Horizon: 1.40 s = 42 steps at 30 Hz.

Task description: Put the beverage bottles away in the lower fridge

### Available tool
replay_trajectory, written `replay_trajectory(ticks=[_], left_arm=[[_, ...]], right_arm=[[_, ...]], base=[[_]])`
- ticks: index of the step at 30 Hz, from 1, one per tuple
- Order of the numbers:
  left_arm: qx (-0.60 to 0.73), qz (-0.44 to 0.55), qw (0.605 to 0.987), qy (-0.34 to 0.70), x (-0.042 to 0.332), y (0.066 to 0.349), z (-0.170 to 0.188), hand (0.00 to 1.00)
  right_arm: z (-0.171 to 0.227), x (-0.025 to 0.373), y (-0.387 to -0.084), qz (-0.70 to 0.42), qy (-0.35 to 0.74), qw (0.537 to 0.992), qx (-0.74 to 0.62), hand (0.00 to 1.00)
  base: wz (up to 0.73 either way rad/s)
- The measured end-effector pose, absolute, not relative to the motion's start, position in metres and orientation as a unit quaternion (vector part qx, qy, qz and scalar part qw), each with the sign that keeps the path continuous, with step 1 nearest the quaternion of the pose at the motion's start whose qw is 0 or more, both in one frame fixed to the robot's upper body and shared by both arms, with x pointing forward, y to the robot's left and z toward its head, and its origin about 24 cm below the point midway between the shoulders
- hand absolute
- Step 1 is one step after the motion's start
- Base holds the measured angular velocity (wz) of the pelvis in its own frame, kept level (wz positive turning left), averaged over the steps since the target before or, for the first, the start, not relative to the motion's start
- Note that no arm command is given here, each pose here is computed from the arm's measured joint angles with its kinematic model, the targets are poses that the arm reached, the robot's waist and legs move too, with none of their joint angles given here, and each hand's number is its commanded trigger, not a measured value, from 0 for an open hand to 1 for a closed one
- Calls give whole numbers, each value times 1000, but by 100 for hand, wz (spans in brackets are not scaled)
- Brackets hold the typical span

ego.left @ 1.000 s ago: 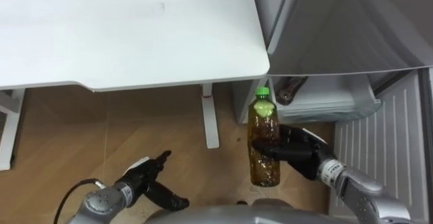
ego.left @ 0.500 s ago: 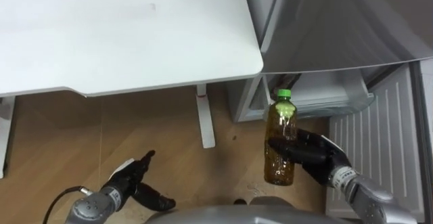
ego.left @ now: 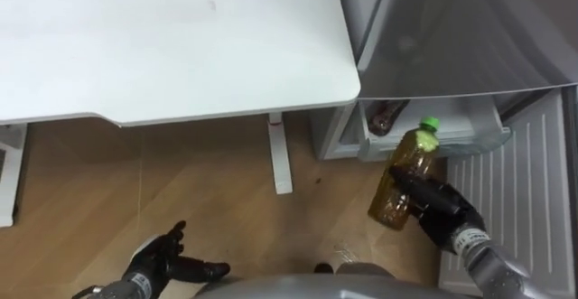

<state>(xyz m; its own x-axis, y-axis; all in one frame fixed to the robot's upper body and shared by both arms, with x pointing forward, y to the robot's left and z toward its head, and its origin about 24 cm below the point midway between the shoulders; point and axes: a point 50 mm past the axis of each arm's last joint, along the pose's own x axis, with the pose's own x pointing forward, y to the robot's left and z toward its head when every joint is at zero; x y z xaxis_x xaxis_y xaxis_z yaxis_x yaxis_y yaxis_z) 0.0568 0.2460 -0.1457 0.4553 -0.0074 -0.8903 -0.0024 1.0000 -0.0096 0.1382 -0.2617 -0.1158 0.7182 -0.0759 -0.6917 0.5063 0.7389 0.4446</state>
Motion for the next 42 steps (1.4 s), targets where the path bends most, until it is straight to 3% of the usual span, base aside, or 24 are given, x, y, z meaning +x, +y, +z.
replay_trajectory(ticks=[6,14,32,42], left_arm=[[-45,38,847,529,56,247,-149,0],[-70,84,841,529,88,249,-151,0],[-108,151,854,486,139,241,-141,0],[-89,151,862,475,157,235,-136,0]], right_arm=[[-111,167,-271,-262,287,824,413,100],[-88,225,-270,-298,241,789,481,100],[-25,297,-288,-344,180,746,541,100],[16,325,-300,-353,150,746,544,100]], base=[[12],[7],[8],[6]])
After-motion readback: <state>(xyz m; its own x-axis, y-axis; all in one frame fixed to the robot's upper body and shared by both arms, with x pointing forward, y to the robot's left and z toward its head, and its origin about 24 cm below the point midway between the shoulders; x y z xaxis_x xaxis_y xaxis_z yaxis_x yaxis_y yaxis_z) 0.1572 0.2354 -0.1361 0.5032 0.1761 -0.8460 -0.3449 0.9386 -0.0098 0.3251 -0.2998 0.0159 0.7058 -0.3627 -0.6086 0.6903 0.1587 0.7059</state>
